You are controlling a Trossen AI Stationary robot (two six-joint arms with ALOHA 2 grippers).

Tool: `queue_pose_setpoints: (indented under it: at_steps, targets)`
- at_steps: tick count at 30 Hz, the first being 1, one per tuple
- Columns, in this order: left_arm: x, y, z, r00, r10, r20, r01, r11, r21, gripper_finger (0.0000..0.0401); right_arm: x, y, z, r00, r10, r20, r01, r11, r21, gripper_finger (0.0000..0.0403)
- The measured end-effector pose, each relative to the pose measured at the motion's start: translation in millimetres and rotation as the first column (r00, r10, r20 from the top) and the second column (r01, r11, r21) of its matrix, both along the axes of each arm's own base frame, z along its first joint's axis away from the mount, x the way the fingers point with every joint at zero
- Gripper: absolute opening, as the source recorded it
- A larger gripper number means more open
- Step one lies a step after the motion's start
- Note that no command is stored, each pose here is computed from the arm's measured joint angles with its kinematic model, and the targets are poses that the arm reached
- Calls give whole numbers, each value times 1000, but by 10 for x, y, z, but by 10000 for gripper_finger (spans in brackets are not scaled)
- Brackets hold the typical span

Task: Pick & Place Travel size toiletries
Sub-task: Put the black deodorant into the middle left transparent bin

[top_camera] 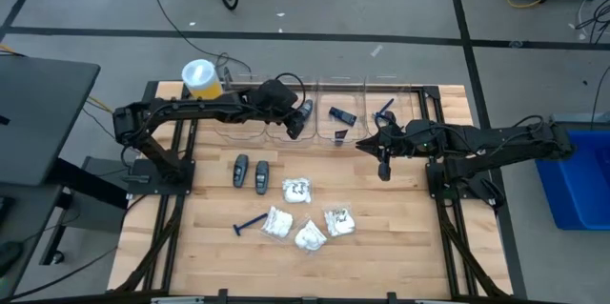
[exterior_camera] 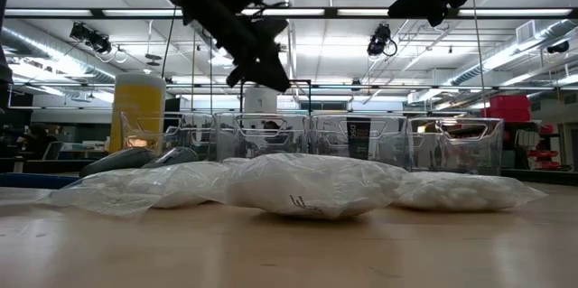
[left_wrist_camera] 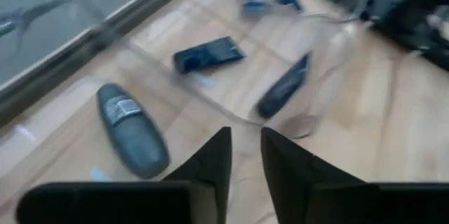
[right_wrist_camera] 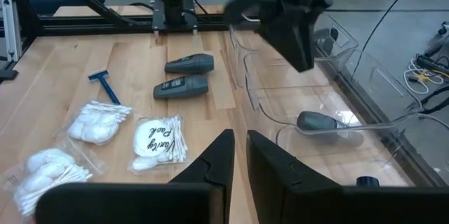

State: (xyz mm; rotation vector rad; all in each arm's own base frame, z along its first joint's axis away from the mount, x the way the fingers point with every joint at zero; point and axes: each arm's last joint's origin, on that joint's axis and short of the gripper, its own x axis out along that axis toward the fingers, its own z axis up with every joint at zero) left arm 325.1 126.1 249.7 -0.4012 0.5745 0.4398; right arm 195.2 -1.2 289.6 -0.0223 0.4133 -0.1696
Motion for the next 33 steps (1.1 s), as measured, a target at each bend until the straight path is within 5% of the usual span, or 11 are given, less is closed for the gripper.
queue_pose_setpoints:
  at_steps: [13, 33]
  targets:
    - [156, -250, 205, 992, -113, 51, 110, 993, 50, 7, 0, 3, 1, 1000, 11, -1, -11, 1000, -8, 44]
    - [230, -1384, 391, 966, -220, 133, 209, 974, 88, 5, 2, 50, -1, 987, 159, 3, -159, 986, 57, 40]
